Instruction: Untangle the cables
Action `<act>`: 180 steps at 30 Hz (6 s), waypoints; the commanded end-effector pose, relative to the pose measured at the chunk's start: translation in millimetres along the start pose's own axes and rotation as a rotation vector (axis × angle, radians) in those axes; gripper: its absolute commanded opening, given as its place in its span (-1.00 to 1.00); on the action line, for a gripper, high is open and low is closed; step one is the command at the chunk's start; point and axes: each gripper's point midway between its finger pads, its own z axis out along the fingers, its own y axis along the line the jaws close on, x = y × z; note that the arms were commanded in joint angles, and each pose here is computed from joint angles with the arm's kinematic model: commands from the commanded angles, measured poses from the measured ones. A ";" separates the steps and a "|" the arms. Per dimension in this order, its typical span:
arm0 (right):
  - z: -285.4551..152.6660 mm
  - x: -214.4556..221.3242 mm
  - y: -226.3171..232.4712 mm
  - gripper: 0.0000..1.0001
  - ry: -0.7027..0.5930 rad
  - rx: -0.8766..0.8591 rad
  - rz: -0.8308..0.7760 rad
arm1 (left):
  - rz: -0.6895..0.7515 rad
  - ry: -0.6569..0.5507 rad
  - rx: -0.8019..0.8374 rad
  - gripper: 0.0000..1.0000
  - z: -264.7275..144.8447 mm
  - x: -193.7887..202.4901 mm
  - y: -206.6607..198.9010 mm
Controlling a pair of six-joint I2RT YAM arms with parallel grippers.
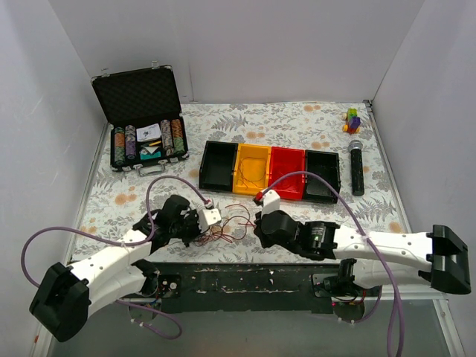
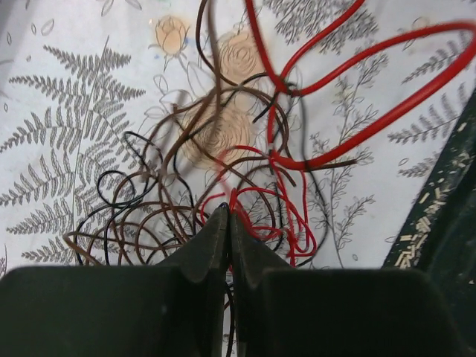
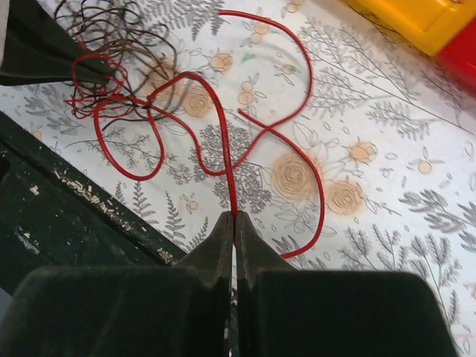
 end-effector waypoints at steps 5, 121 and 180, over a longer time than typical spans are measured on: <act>-51.4 -14.7 -80.4 -0.97 -0.084 0.333 0.199 | 0.062 0.116 -0.073 -1.00 -4.0 35.3 9.1; -389.3 -442.6 -112.1 -0.97 -1.330 0.589 0.142 | 0.104 0.090 -0.161 -1.00 -26.4 17.9 25.8; -188.4 -436.9 -166.3 -0.97 -1.020 0.654 0.008 | 0.098 -0.068 -0.184 -1.00 -50.6 -29.4 26.0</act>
